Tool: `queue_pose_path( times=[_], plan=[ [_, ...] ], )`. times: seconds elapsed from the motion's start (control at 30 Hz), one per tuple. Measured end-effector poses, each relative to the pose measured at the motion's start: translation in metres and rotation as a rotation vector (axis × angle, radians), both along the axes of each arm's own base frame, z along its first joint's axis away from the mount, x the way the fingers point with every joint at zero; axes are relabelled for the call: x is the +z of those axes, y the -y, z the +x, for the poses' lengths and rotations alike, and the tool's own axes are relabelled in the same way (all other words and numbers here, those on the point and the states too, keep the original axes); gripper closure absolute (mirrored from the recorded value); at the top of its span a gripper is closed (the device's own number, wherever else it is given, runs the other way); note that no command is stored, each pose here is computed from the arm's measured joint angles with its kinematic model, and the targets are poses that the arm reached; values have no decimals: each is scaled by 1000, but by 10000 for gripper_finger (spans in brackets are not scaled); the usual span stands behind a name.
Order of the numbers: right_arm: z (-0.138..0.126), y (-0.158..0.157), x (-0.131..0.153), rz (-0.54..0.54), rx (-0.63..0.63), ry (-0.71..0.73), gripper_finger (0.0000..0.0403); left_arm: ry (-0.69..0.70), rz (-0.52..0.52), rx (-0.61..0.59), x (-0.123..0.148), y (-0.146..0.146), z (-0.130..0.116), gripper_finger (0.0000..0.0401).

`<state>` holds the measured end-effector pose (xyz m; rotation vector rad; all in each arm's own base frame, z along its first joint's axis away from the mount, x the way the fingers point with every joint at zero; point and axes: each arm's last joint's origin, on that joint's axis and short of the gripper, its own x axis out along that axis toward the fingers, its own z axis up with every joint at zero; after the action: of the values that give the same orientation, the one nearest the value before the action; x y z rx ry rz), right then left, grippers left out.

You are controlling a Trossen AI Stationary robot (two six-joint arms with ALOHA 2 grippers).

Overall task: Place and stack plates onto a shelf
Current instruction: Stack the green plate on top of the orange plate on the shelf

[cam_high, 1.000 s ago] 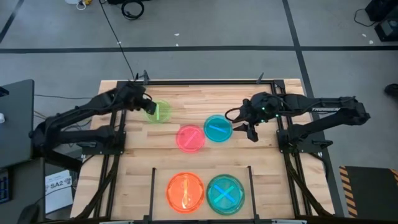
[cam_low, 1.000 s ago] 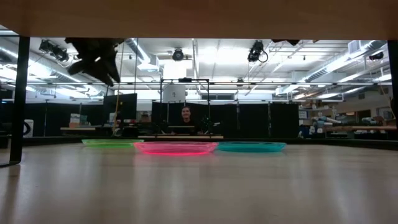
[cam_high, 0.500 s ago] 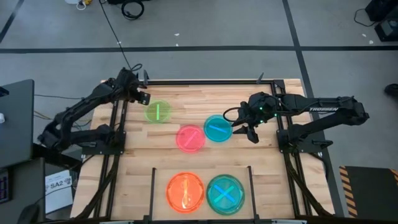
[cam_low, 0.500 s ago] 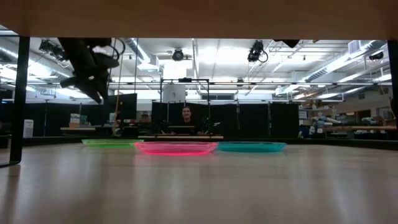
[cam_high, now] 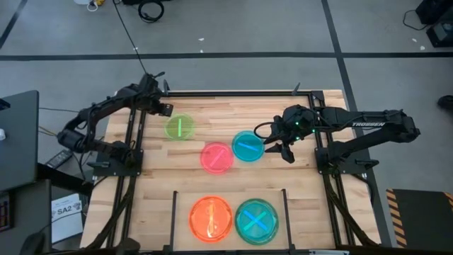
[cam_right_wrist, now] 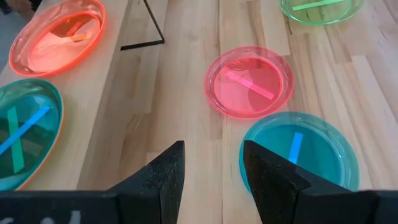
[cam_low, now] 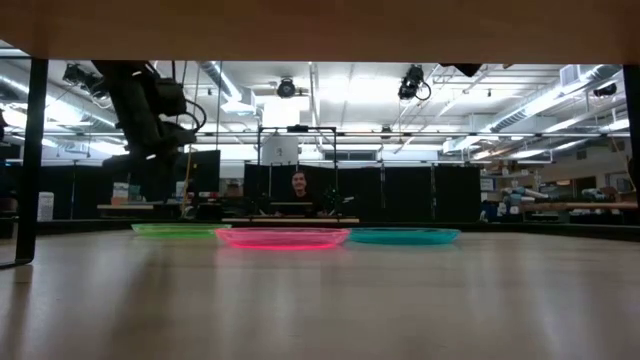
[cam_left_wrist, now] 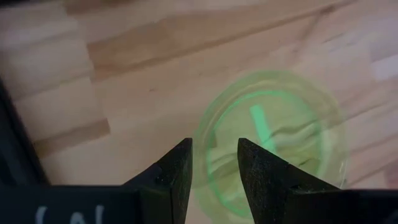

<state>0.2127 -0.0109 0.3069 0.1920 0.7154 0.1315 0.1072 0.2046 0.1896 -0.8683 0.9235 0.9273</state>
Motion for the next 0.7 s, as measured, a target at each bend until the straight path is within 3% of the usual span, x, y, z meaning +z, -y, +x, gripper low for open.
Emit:
queue_pose_path(
  times=[0.53, 0.7],
  plan=[
    [0, 0, 0, -13, 18, 4, 233, 5, -4, 58, -4, -2, 4, 267],
    [0, 0, 0, -21, 24, 6, 233, -21, -75, 63, -14, 2, 10, 267]
  ],
)
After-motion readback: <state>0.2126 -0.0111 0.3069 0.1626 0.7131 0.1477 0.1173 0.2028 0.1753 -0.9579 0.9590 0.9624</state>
